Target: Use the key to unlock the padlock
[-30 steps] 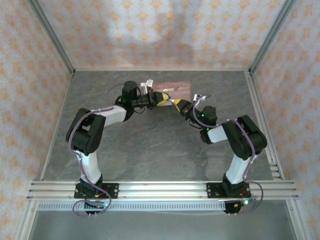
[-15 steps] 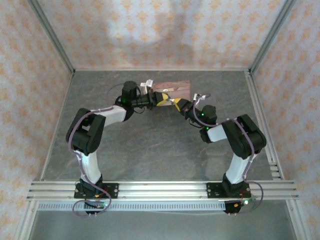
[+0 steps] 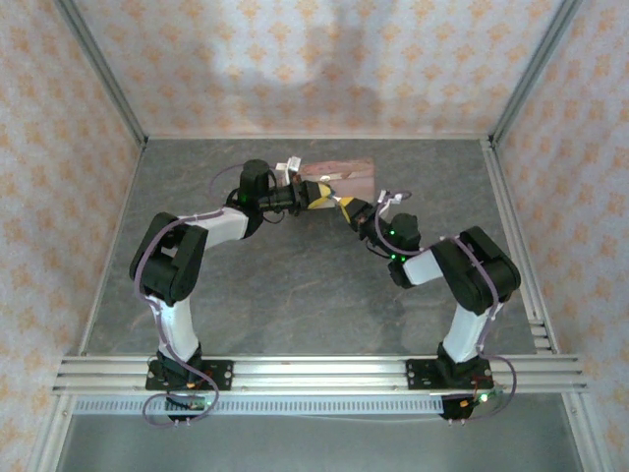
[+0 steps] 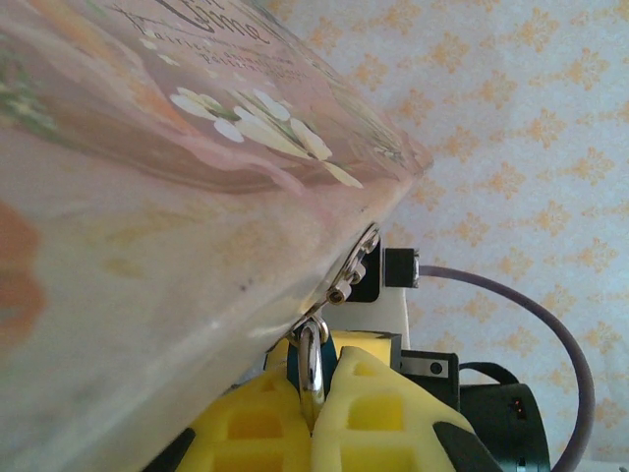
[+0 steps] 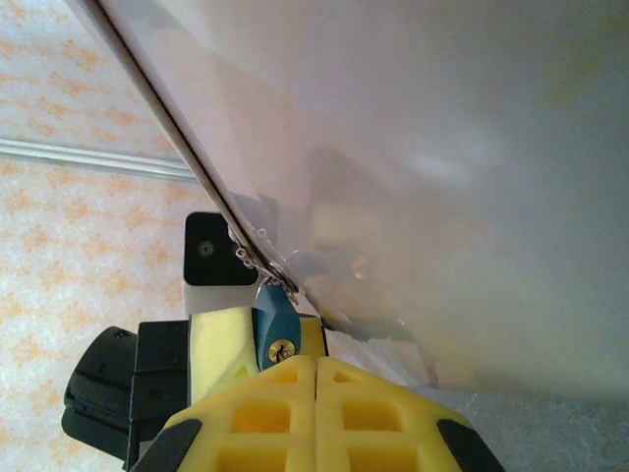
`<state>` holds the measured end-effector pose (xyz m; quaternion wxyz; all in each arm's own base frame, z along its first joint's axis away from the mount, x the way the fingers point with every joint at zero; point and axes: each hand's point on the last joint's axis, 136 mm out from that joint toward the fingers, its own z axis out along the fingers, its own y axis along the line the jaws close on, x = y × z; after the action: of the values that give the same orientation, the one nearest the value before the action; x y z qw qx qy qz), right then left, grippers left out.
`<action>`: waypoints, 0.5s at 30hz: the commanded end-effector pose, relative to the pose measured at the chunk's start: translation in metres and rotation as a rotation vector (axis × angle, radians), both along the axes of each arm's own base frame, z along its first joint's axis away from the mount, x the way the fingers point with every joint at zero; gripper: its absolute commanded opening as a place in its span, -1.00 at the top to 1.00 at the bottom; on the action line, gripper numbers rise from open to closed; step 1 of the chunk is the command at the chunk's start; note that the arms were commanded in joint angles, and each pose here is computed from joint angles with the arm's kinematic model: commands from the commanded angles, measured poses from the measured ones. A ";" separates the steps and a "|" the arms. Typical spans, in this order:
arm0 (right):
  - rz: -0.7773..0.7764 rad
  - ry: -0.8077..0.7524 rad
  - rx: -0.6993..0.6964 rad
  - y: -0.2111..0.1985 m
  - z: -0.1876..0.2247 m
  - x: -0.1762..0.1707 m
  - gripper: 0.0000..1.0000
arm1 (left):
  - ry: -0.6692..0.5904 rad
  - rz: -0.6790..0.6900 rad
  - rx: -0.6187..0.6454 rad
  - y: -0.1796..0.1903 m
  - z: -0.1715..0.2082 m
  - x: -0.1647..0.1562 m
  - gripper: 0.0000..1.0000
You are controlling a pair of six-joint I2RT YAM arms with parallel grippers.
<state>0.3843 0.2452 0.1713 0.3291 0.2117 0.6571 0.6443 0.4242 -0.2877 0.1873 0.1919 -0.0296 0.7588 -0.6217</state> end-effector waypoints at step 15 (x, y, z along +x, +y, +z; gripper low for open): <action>0.030 -0.074 0.044 0.018 0.029 -0.006 1.00 | -0.062 -0.112 -0.047 -0.020 0.025 -0.023 1.00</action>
<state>0.3798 0.2490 0.1785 0.3341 0.2196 0.6490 0.6472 0.4229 -0.2883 0.1876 0.1881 -0.0283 0.7583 -0.6235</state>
